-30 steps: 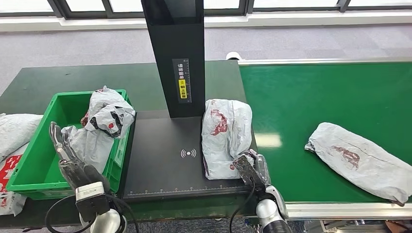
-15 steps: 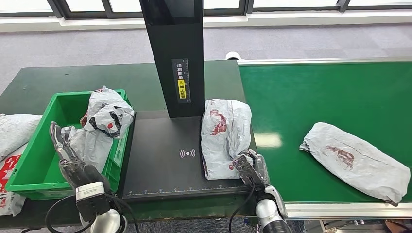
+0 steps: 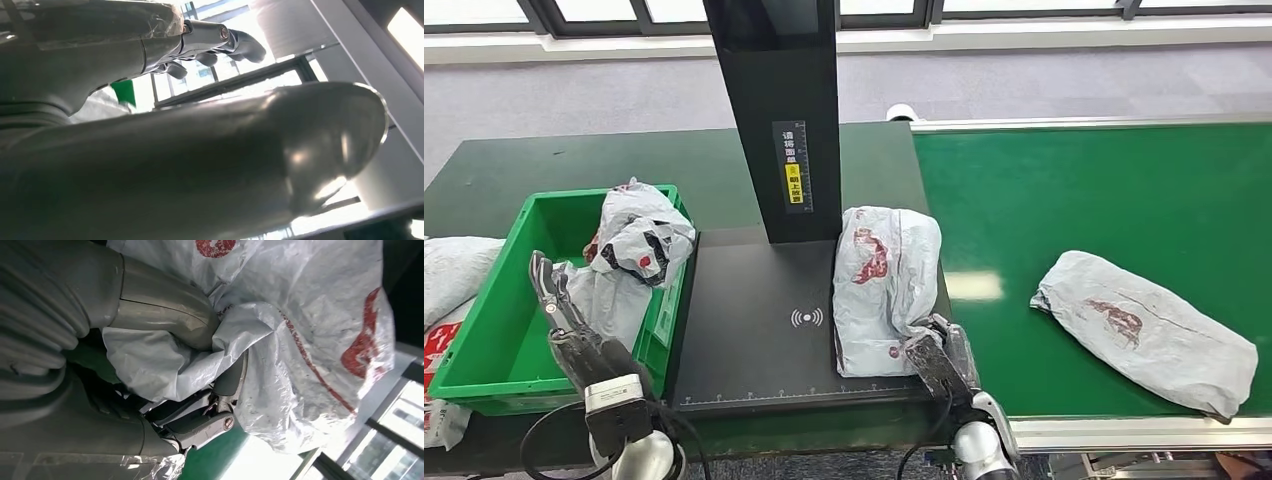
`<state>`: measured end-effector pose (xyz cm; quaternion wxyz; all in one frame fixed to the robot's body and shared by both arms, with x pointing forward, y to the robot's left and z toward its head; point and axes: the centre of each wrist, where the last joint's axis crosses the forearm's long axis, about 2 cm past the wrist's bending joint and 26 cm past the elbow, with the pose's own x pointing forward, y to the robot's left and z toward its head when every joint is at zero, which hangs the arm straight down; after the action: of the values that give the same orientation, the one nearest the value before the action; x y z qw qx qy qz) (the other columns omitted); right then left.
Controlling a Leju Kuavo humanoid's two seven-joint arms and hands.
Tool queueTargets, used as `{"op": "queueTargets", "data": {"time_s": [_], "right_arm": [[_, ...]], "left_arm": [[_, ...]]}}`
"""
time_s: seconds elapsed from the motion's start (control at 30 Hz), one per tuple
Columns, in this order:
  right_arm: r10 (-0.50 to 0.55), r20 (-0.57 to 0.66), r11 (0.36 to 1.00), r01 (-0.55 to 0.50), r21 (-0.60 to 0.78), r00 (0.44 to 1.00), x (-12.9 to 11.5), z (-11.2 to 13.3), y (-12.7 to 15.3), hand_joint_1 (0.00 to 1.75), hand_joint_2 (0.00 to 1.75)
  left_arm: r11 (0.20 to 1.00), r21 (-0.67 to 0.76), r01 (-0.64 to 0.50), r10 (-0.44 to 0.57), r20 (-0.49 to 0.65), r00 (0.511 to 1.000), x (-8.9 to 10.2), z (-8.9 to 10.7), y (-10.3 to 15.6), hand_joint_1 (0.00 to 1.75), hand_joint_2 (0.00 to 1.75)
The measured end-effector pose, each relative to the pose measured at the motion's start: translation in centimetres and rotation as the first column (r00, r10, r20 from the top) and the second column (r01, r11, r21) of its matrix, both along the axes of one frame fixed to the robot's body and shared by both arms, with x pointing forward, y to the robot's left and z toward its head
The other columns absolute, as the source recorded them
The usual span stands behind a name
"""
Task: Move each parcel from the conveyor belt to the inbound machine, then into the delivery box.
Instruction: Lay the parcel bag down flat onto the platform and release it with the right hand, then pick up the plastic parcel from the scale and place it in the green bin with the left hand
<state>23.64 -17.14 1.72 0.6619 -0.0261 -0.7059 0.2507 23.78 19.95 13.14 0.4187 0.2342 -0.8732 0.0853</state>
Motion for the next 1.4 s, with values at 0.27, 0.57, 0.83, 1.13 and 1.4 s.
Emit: {"op": "queueTargets", "data": {"time_s": [0.27, 0.57, 0.83, 1.13, 1.4], "right_arm": [[0.234, 0.12, 0.958, -0.249, 0.139, 0.965, -1.8, 2.8, 4.5, 0.0, 1.75], [0.37, 0.223, 0.835, -0.429, 0.346, 0.902, -2.1, 5.0, 6.6, 0.0, 1.75], [0.388, 0.242, 0.821, -0.453, 0.348, 0.889, -2.0, 5.4, 6.7, 0.0, 1.75], [0.383, 0.239, 0.825, -0.447, 0.345, 0.892, -1.8, 5.4, 6.5, 0.0, 1.75], [0.382, 0.239, 0.827, -0.446, 0.343, 0.893, -1.8, 5.4, 6.5, 0.0, 1.75]], "left_arm": [[1.0, 0.005, 0.027, -0.027, 0.012, 1.0, 0.7, 0.3, -0.6, 0.0, 0.0], [1.0, -0.014, -0.016, 0.015, -0.06, 0.998, 0.9, -0.3, -0.8, 0.0, 0.0], [0.999, -0.003, -0.037, 0.036, -0.087, 0.996, 0.8, -0.7, -1.0, 0.0, 0.0], [1.0, 0.014, -0.024, 0.026, -0.107, 0.994, 0.7, -1.2, -1.3, 0.0, 0.0], [1.0, 0.018, -0.02, 0.022, -0.117, 0.993, 0.7, -1.4, -1.3, 0.0, 0.0]]}}
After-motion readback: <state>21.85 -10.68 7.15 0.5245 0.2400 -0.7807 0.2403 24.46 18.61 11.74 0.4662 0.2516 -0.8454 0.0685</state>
